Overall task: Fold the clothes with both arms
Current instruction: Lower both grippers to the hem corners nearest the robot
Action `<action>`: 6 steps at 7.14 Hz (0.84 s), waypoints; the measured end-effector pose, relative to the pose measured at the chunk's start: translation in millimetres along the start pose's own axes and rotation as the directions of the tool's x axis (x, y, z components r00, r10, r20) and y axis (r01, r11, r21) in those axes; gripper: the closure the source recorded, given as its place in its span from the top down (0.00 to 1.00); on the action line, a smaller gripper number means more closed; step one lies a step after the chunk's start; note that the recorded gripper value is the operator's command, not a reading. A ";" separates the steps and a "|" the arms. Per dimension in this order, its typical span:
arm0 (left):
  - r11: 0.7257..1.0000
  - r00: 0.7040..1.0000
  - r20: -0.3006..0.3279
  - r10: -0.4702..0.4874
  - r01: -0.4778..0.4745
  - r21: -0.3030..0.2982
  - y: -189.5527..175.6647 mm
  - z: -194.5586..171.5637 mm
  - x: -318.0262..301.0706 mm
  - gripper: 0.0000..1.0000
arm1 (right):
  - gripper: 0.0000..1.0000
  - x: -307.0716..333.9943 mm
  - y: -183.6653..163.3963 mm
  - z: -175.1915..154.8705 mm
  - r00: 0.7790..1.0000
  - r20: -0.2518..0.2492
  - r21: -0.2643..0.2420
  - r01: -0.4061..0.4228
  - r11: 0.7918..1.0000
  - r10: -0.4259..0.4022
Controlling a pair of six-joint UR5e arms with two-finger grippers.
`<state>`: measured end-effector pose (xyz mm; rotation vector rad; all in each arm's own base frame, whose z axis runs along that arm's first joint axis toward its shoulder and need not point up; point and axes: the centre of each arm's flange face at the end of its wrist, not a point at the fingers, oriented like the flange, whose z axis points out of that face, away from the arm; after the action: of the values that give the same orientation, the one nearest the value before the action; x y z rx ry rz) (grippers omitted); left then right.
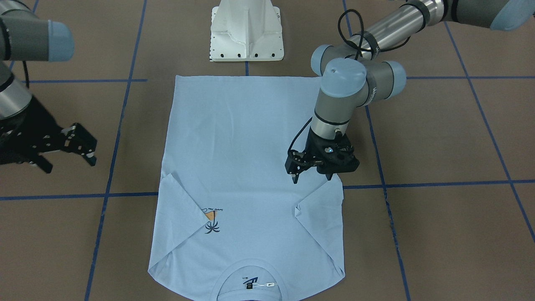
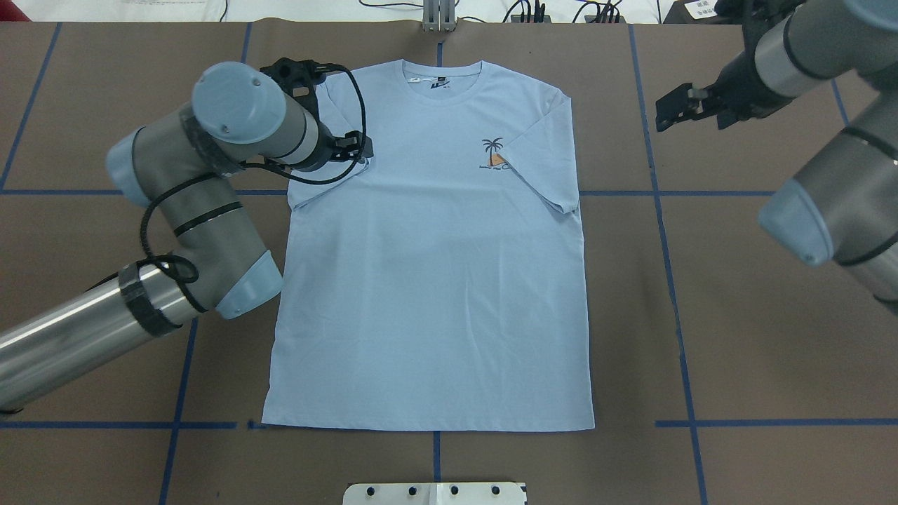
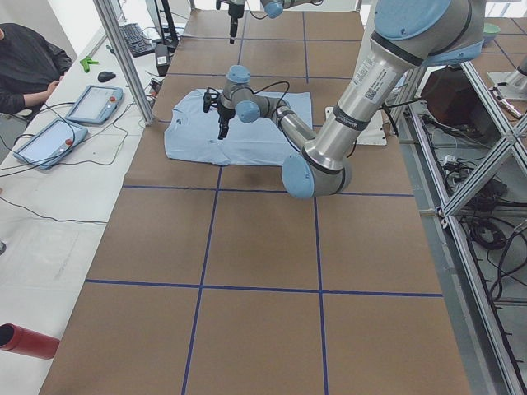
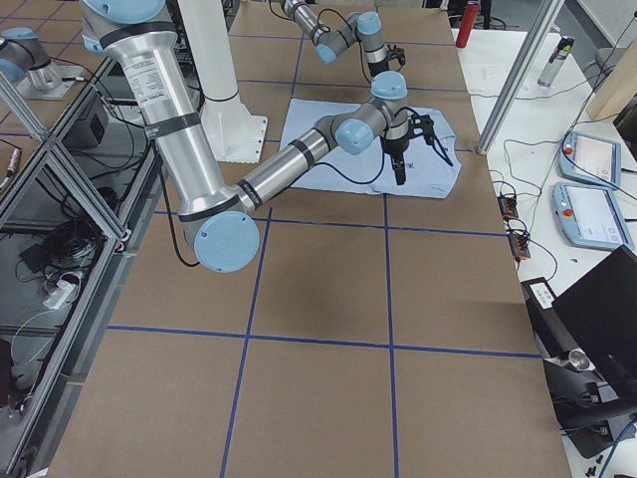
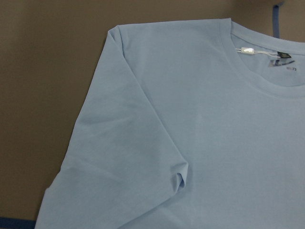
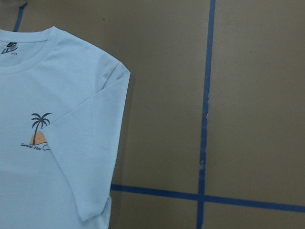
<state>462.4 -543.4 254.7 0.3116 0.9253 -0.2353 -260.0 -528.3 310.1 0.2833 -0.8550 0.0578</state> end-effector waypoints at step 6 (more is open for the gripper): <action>0.993 0.990 -0.111 -0.091 0.081 -0.091 167.1 -97.9 -61.6 1.00 | 0.95 -135.2 289.1 11.5 0.954 0.064 0.076 -0.297 0.952 0.292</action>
<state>409.0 -348.5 276.7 0.2072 1.0607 -0.2582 -404.5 -245.1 280.2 0.2353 -0.9428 0.3676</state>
